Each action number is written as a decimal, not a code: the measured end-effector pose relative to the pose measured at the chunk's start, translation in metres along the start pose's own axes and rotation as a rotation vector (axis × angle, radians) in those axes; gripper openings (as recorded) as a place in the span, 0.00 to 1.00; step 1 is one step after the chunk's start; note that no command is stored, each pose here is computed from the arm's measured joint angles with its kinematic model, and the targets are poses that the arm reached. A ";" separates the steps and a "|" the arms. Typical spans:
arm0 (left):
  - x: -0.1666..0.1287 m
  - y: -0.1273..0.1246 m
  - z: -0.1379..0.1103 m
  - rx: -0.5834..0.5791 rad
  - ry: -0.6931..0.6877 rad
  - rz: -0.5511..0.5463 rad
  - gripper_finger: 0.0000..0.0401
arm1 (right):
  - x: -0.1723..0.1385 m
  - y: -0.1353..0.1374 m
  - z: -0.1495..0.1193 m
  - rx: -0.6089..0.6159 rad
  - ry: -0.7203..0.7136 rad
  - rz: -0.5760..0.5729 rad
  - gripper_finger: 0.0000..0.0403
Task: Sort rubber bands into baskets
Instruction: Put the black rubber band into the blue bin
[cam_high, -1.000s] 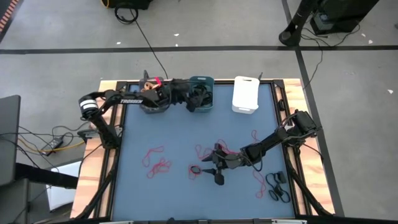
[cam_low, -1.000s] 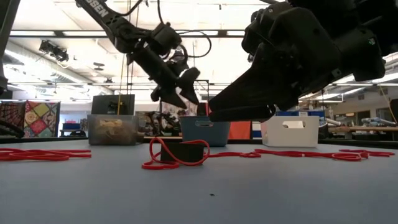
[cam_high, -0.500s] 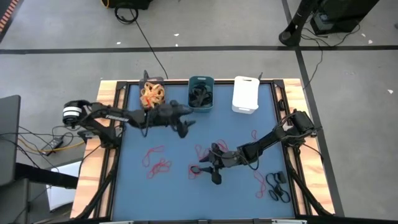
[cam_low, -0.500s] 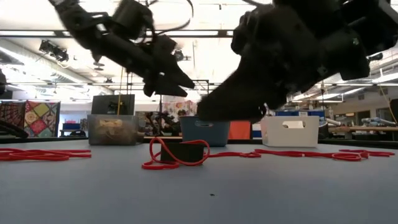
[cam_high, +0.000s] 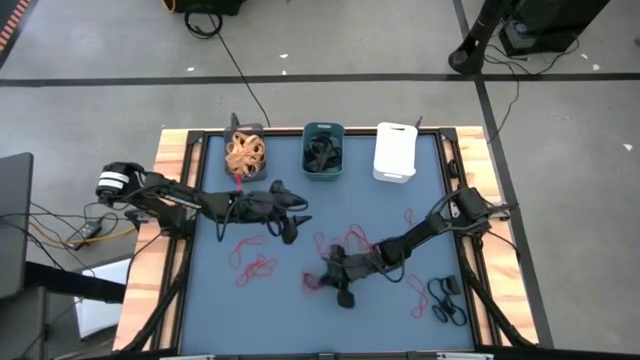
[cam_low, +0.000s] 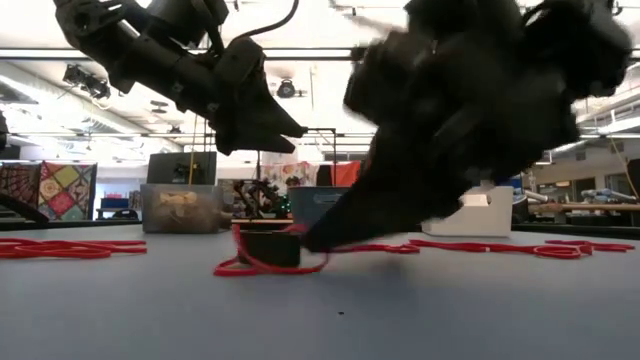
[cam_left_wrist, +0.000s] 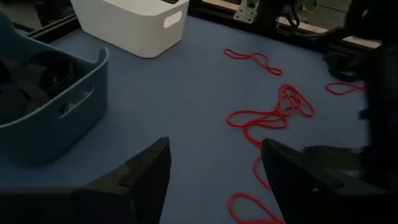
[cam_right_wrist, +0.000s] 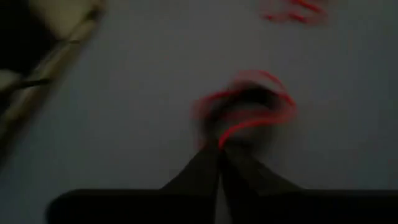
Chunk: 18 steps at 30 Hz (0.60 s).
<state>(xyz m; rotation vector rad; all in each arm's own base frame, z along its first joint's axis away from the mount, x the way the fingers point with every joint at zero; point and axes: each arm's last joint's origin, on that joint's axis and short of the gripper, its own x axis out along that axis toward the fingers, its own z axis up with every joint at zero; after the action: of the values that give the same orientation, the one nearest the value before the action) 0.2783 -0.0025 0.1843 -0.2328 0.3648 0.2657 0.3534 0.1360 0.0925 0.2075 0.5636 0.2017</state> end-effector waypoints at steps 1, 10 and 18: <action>0.000 0.000 0.000 -0.003 -0.001 -0.001 0.63 | -0.004 0.005 0.006 -0.030 -0.018 0.020 0.04; -0.001 -0.002 -0.001 -0.020 0.010 -0.004 0.63 | -0.050 0.015 0.038 -0.081 -0.066 -0.351 0.27; -0.001 -0.003 -0.001 -0.020 0.003 0.002 0.63 | -0.034 0.018 0.027 -0.070 -0.058 -0.211 0.54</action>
<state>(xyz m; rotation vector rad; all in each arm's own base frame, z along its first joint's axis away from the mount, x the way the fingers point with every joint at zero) 0.2781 -0.0060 0.1840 -0.2523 0.3653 0.2713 0.3377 0.1417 0.1365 0.0849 0.5156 0.0101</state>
